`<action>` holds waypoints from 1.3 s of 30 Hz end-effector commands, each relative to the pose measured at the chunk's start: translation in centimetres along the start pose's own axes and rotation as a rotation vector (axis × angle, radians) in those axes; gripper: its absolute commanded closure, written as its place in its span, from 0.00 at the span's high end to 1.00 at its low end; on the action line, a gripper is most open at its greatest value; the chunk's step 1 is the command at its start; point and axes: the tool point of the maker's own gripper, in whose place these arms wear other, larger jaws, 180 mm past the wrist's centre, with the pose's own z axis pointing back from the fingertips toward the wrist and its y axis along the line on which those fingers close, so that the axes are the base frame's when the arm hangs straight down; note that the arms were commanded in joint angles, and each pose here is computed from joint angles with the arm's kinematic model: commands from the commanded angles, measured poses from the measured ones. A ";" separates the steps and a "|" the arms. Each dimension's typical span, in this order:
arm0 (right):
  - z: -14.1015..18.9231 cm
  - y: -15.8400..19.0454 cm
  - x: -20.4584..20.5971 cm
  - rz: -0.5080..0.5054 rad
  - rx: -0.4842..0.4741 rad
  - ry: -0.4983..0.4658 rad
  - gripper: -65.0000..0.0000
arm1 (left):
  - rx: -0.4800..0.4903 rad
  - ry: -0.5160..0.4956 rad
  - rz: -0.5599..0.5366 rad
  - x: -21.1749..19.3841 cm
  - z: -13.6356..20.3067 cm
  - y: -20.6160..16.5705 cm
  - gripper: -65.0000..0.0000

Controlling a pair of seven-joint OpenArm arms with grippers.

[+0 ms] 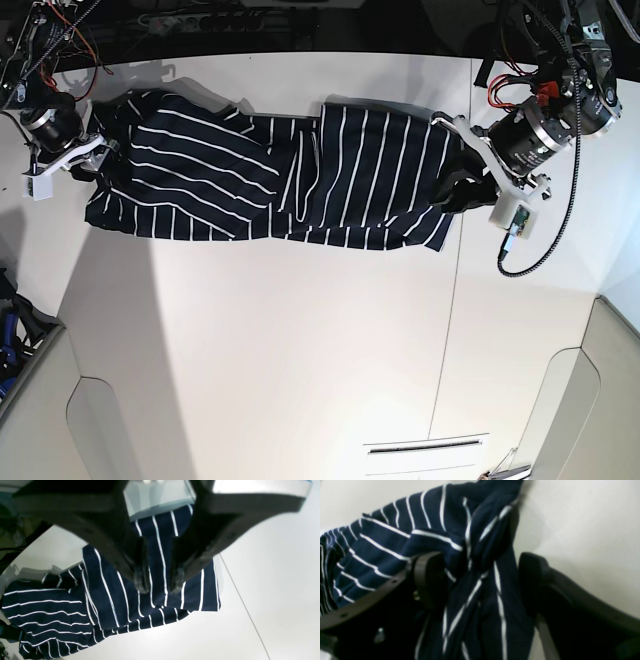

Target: Fold the T-shirt properly

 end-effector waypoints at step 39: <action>3.8 5.5 16.8 0.295 0.162 -0.220 0.00 | 0.175 -0.045 0.143 -0.6 6.3 5.7 0.22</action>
